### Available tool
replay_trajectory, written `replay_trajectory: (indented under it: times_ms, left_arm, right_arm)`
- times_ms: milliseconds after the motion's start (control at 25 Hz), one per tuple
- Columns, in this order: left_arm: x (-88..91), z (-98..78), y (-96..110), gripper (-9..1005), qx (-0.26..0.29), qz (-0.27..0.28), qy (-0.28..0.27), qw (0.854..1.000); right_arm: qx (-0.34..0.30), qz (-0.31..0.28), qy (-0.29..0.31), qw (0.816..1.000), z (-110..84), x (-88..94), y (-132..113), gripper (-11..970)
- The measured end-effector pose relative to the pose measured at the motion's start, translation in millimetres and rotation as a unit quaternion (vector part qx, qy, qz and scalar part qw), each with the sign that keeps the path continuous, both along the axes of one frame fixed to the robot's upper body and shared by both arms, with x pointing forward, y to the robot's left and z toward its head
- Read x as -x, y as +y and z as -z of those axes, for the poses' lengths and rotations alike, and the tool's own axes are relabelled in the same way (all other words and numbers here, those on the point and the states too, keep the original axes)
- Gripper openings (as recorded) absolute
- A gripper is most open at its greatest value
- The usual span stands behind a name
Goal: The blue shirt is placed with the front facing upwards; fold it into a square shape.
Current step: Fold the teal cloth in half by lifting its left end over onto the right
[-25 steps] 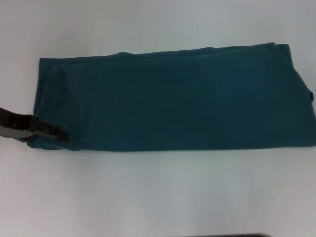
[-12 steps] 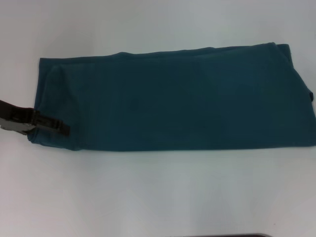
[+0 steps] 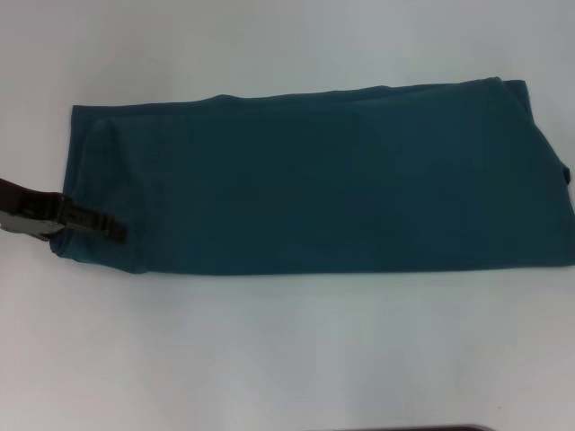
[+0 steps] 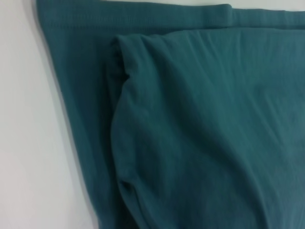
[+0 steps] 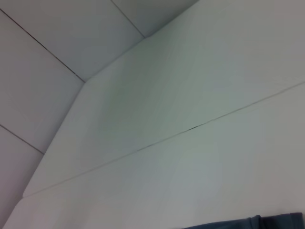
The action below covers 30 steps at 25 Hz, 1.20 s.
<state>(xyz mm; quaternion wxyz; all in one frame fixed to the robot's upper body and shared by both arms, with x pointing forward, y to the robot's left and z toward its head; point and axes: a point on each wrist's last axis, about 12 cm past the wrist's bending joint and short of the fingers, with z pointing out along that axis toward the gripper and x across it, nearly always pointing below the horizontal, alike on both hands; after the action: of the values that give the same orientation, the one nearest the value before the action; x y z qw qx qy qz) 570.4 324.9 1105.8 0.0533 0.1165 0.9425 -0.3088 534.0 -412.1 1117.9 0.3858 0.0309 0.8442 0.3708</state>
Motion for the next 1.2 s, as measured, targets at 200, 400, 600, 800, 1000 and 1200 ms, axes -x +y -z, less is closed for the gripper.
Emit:
replay_trajectory:
  times_ms: [200,400,600,800,1000,1200]
  left_arm:
    - [0.7,-0.4,2,931,-0.002,-0.001,0.002,1.0]
    - [1.1,-3.2,7,926,-0.007,-0.007,0.0,1.0]
    - [0.3,-5.5,11,922,-0.011,-0.01,-0.003,1.0]
    - [-0.2,-5.1,8,917,-0.01,-0.006,-0.001,1.0]
    - [-0.8,-5.1,7,913,-0.011,-0.004,-0.001,1.0]
    - [0.1,-4.8,7,904,-0.011,-0.004,0.0,1.0]
  right_arm:
    - [0.0,-0.001,-0.001,1.0,-0.4,-0.7,0,763]
    - [0.0,0.0,-0.001,1.0,-0.3,-0.6,0,763]
    - [0.001,0.0,-0.001,1.0,-0.2,-0.5,0,763]
    - [0.001,0.001,-0.002,1.0,-0.8,-1.6,0,763]
    - [0.001,-0.001,-0.004,1.0,-1.7,-3.1,1,763]
    - [0.0,0.0,-0.003,1.0,-1.9,-3.2,1,763]
